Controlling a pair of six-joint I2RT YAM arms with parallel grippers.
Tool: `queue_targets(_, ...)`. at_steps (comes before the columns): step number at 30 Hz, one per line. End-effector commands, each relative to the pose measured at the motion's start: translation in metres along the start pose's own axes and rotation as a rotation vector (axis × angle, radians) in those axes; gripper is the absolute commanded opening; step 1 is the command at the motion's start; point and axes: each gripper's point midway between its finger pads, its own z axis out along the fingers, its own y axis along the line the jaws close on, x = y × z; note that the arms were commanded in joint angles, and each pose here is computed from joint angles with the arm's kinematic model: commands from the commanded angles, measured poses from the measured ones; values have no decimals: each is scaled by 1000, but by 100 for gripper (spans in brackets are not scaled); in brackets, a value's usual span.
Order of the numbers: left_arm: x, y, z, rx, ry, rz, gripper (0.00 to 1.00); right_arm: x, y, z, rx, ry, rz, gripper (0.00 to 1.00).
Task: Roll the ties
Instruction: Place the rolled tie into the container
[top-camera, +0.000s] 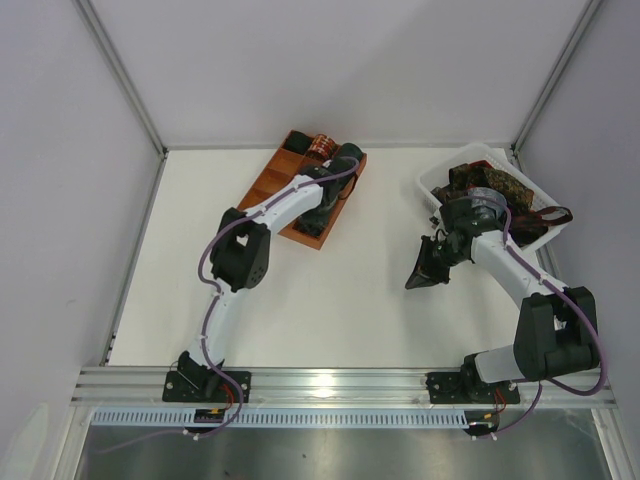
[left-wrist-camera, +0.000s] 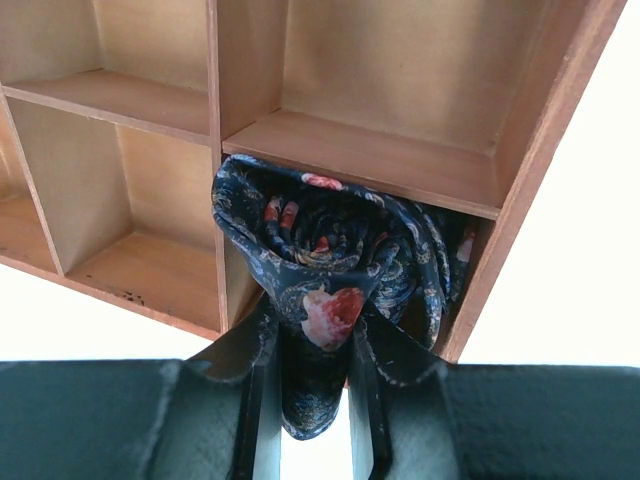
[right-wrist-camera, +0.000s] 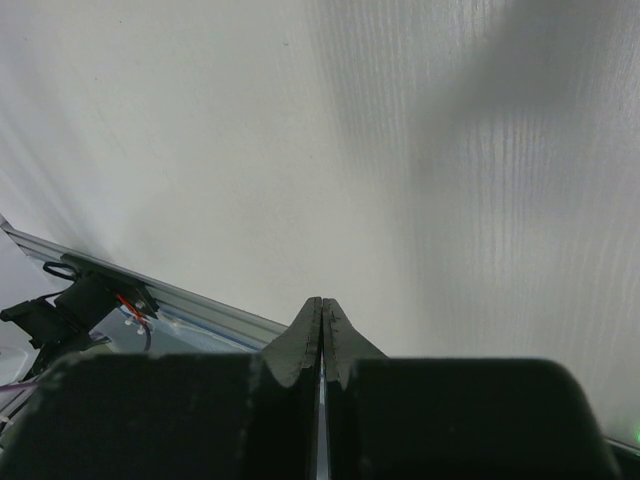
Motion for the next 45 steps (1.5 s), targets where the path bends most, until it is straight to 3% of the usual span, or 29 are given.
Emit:
queue_targets(1,10,-17,15,30,26,21,0,-2,5,-5,-11,-33,-11,4)
queue_targets(11,7,25,3,-229,15,46,0,-1,5,-3,-17,-26,-16,4)
queue_targets(18,5,31,-3,-310,-5,86,1,0,4,-3,-18,-25,-14,4)
queue_targets(26,5,1,12,-177,9,90,0,1,3,-3,-15,-22,-18,4)
queue_targets(28,4,-8,11,-123,9,79,11,1,4,-3,-16,-23,-18,4)
queue_targets(29,2,-9,6,-108,2,69,27,1,3,-2,-15,-22,-17,4)
queue_targets(32,-4,-18,-8,-20,-19,41,47,1,3,-2,-15,-21,-15,4)
queue_targets(35,-8,-27,-21,56,-31,23,59,0,3,0,-15,-19,-13,4)
queue_targets(38,-6,-29,-26,102,-18,9,69,-1,3,1,-14,-18,-10,4)
queue_targets(45,-11,-24,-44,132,-26,0,73,-3,5,2,-16,-18,-16,4)
